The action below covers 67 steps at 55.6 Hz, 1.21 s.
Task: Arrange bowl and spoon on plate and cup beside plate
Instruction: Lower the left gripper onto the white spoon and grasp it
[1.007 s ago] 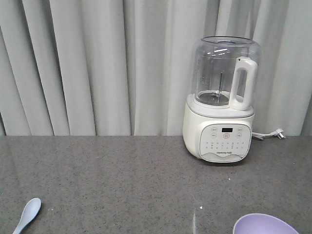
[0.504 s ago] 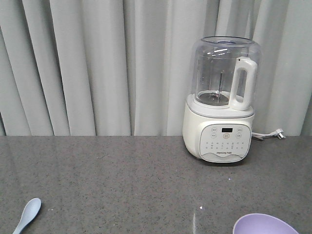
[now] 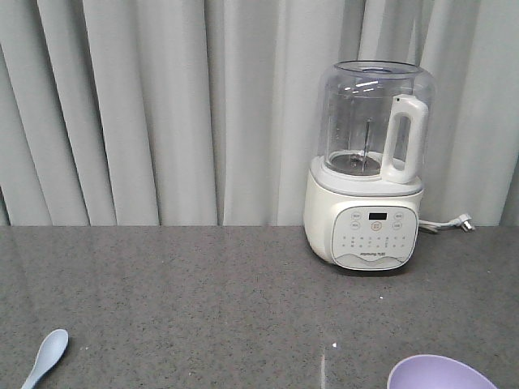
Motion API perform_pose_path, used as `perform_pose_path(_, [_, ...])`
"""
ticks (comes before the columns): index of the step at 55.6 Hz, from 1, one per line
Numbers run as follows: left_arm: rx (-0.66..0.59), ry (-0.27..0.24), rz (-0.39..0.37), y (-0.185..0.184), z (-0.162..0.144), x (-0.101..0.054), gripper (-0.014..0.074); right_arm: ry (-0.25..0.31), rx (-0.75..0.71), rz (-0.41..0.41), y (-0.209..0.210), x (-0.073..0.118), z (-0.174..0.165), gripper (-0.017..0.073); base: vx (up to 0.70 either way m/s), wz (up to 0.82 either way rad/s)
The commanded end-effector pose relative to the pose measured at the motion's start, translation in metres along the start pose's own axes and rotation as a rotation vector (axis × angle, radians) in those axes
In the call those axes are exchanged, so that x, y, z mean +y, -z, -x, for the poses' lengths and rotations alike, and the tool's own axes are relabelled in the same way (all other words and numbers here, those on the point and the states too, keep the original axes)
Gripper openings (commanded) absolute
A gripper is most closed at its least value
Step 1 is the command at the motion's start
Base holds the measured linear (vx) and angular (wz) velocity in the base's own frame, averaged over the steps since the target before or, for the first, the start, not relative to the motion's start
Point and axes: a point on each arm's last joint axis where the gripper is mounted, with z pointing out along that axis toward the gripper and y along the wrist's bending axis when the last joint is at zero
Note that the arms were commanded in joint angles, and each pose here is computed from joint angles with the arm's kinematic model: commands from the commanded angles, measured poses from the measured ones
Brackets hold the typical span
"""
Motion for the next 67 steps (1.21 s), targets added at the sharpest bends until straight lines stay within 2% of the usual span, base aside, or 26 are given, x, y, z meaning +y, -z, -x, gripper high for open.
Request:
perform_pose_path(1, [-0.109, 0.003, 0.006, 0.002, 0.018, 0.000, 0.0496, 0.010, -0.103, 0.002, 0.003, -0.001, 0.017, 0.0573, 0.00, 0.00])
perform_pose_path(8, [-0.109, 0.008, 0.005, 0.002, 0.018, 0.000, 0.0546, 0.013, -0.105, 0.002, 0.003, -0.001, 0.017, 0.0666, 0.00, 0.00])
perform_pose_path(14, [-0.101, 0.038, 0.002, 0.002, 0.018, 0.000, 0.0543, 0.013, -0.105, 0.002, 0.003, -0.001, 0.017, 0.0658, 0.00, 0.00])
perform_pose_path(17, [-0.074, 0.034, -0.001, 0.002, 0.016, 0.000, 0.0541, 0.013, -0.106, 0.002, 0.003, -0.001, 0.017, 0.0646, 0.00, 0.00])
perform_pose_path(21, [0.019, 0.016, -0.007, -0.006, 0.013, -0.001, 0.0535, 0.012, -0.091, 0.000, 0.003, -0.001, 0.016, 0.0619, 0.00, 0.00])
perform_pose_path(30, [0.327, 0.001, -0.033, -0.048, 0.009, -0.003, 0.0512, 0.011, -0.041, -0.009, 0.003, -0.002, 0.011, 0.0564, 0.00, 0.00])
perform_pose_path(38, [0.652, 0.007, -0.052, -0.098, -0.021, -0.004, 0.0502, 0.011, -0.030, -0.011, 0.003, -0.002, 0.010, 0.0563, 0.00, 0.00])
perform_pose_path(45, [0.867, 0.013, -0.059, -0.133, -0.058, -0.004, 0.0502, 0.028, -0.011, -0.019, 0.003, -0.003, 0.008, 0.0563, 0.00, 0.00])
perform_pose_path(53, [0.972, -0.009, -0.052, -0.156, -0.087, -0.002, 0.0502, 0.029, 0.009, -0.023, 0.003, -0.004, 0.007, 0.0563, 0.00, 0.00])
perform_pose_path(67, [1.049, -0.002, -0.049, -0.173, -0.116, -0.001, 0.0502, 0.029, 0.041, -0.029, 0.003, -0.004, 0.004, 0.0563, 0.00, 0.00])
